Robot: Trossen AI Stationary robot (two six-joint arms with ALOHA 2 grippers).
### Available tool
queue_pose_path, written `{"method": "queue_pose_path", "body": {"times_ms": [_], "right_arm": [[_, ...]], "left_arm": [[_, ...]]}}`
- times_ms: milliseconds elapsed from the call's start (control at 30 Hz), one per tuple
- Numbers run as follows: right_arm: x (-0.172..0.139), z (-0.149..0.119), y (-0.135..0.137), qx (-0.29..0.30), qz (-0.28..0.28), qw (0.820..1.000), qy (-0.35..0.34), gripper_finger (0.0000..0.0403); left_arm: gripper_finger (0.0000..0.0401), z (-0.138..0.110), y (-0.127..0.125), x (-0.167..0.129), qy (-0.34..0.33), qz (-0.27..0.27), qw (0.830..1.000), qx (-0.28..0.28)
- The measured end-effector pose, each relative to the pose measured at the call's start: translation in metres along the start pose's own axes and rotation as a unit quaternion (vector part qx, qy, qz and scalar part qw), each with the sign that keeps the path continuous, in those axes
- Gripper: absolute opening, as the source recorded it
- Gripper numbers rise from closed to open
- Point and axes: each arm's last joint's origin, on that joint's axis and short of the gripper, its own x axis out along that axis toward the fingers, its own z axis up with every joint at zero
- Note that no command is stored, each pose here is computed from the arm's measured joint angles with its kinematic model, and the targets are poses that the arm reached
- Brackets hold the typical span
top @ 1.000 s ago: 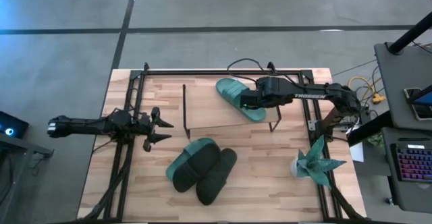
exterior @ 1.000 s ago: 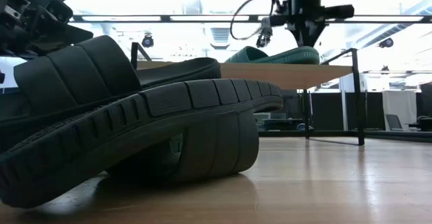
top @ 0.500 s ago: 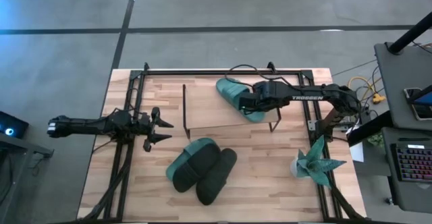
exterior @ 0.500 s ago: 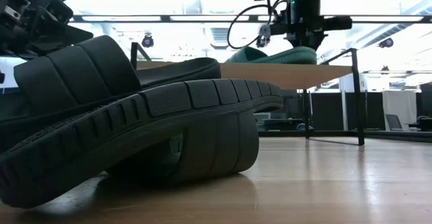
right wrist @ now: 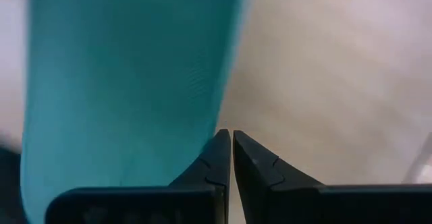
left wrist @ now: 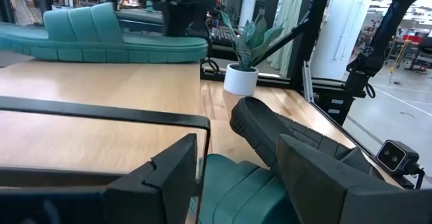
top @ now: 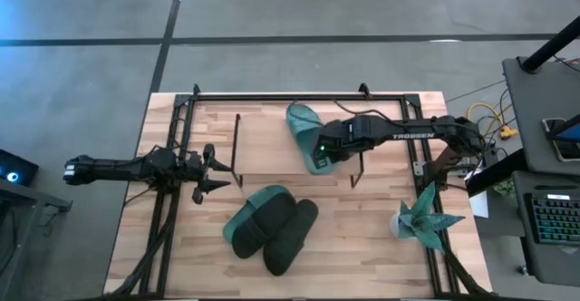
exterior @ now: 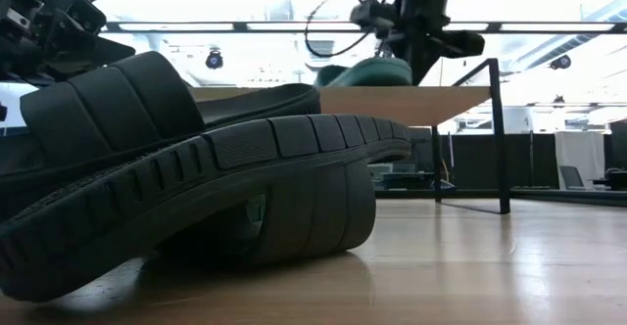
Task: Pick and place slides into the shelf
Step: Put the right blue slipper on the shelf, then adjust the shelf
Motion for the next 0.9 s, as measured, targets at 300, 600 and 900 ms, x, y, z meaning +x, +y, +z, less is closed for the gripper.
{"method": "queue_pose_path", "body": {"times_ms": [300,600,900], "right_arm": [[-0.004,-0.006,0.017,-0.023,0.058,0.998,-0.028,0.0013],[-0.005,-0.016,0.016,-0.023,0.054,0.998,0.019,0.0013],[-0.015,-0.035,0.045,-0.088,0.204,0.973,0.069,0.0013]], "left_arm": [[0.0191,0.0,0.0,0.0,0.001,0.0,1.0,0.0],[0.0191,0.0,0.0,0.0,0.0,-0.001,1.0,0.0],[0.0191,0.0,0.0,0.0,0.0,-0.002,1.0,0.0]]}}
